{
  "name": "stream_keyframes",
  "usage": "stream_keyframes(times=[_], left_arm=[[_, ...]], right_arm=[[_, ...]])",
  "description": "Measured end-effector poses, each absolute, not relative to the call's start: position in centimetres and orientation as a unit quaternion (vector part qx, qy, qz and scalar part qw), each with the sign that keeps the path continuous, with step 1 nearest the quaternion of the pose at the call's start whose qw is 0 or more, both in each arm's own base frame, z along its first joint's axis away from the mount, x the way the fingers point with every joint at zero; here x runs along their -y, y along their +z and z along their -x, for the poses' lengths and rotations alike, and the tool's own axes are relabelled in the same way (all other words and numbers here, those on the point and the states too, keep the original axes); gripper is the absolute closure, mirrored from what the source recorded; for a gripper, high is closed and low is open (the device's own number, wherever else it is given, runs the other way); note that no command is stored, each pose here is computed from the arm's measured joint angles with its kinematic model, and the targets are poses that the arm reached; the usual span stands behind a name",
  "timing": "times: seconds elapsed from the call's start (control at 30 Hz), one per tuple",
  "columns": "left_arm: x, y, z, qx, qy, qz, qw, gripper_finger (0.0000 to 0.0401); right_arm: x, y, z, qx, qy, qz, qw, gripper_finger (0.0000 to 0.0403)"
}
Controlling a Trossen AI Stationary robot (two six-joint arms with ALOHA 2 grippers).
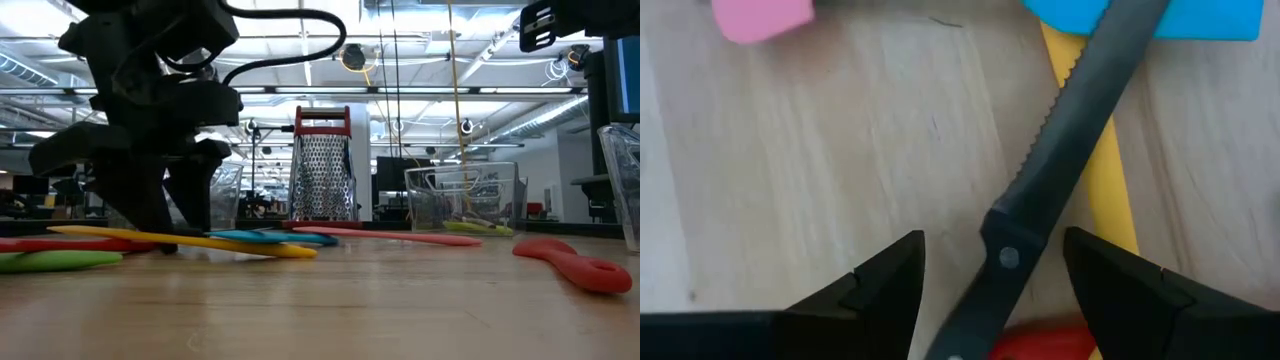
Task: Pick & Place Kitchen Items
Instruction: Put the black knife into the top left transparent bin
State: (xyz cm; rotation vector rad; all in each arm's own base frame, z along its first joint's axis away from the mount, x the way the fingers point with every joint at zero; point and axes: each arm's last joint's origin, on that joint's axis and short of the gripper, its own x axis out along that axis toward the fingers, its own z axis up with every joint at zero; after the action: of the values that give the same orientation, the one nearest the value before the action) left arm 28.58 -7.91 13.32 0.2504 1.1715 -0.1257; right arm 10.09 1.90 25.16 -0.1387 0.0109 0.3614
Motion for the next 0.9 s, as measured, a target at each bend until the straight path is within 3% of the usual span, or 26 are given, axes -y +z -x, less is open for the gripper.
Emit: stream_keyframes(times=[0.33, 0.73, 0.9], left_arm=[[7.83, 12.87, -28.79, -0.551, -0.073, -0.136, 0.820, 0.0166], [7.90, 12.80, -28.79, -0.547, -0.105, -0.176, 0.811, 0.0331], [7.99, 13.41, -29.36, -0.540, -0.097, -0.206, 0.810, 0.0338]], right_arm=[[-1.90, 25.20, -10.10, -0.003, 0.179, 0.069, 0.981, 0.0403], [-1.90, 25.20, -10.10, -0.006, 0.179, 0.056, 0.982, 0.0403], [-1.90, 25.20, -10.10, -0.006, 0.179, 0.056, 0.982, 0.0403]])
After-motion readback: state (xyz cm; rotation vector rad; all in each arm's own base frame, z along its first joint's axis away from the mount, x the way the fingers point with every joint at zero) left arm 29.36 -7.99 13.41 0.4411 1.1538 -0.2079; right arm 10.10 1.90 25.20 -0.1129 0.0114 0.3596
